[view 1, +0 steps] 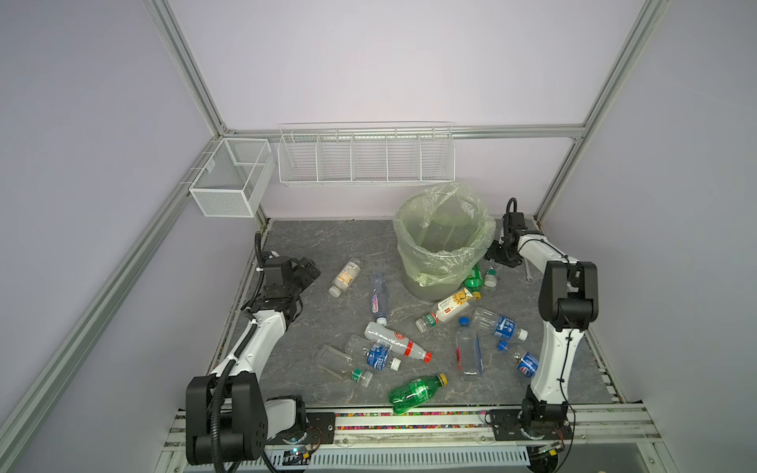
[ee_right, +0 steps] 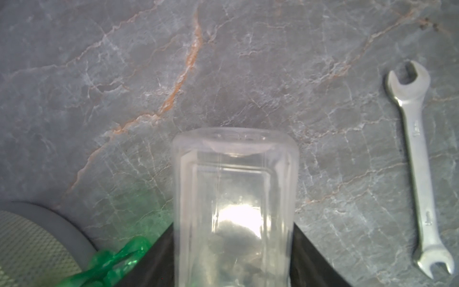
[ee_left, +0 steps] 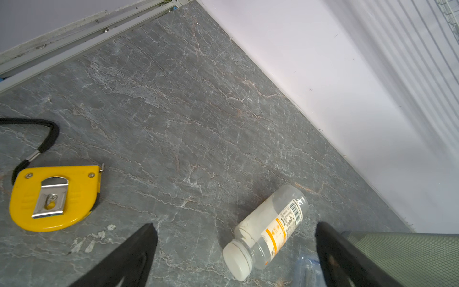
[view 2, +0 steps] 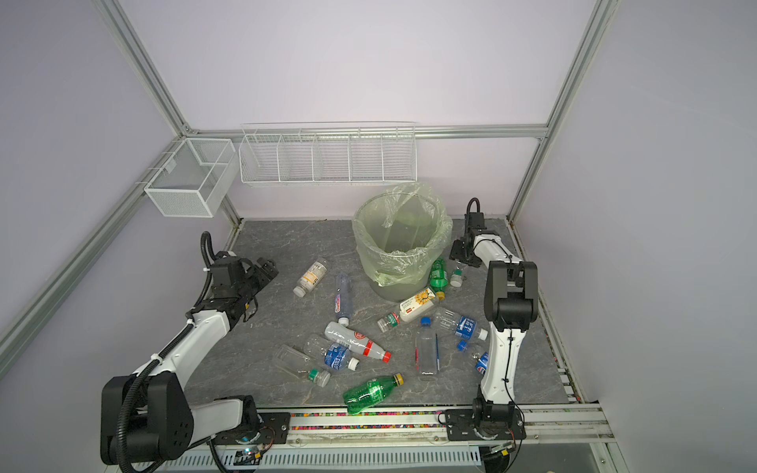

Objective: Throw the plastic bottles in the bin
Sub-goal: 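Lift the clear square bottle with the right gripper toward the bin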

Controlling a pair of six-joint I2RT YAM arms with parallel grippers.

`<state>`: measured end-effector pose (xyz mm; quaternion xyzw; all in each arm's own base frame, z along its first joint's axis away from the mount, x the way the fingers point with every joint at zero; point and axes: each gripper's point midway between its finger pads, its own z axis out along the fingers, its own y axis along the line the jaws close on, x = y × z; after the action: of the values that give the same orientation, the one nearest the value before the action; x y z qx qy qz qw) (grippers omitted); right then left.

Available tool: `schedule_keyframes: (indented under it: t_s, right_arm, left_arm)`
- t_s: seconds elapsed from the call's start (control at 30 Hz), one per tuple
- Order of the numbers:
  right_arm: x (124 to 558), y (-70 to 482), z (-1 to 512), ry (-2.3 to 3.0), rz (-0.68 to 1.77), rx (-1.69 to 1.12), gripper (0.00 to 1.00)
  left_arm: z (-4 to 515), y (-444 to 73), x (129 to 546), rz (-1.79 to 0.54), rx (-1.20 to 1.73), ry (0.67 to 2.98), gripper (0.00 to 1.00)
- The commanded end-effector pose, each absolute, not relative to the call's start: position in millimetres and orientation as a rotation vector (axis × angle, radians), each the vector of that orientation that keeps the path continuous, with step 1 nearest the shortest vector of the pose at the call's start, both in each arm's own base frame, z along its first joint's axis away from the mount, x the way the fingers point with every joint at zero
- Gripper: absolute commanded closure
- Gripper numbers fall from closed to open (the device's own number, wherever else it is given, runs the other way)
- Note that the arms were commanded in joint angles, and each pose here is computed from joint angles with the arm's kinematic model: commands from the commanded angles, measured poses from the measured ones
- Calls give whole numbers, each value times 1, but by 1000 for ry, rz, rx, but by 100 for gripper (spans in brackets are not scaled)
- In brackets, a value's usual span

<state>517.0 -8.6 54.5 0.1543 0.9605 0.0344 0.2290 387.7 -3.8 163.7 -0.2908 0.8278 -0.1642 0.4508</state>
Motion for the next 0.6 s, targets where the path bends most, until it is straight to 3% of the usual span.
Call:
schedule_keyframes:
  t_s: [0.0, 0.17, 0.57]
  right_arm:
    - [512, -14, 52, 2644, 90, 438, 43]
    - [501, -20, 62, 2618, 104, 466, 54]
    - [480, -29, 114, 2523, 123, 460, 57]
  left_arm:
    - [156, -8, 387, -430, -731, 2061, 1]
    - [158, -9, 387, -434, -720, 2057, 1]
    - [153, -7, 392, -409, -720, 2077, 1]
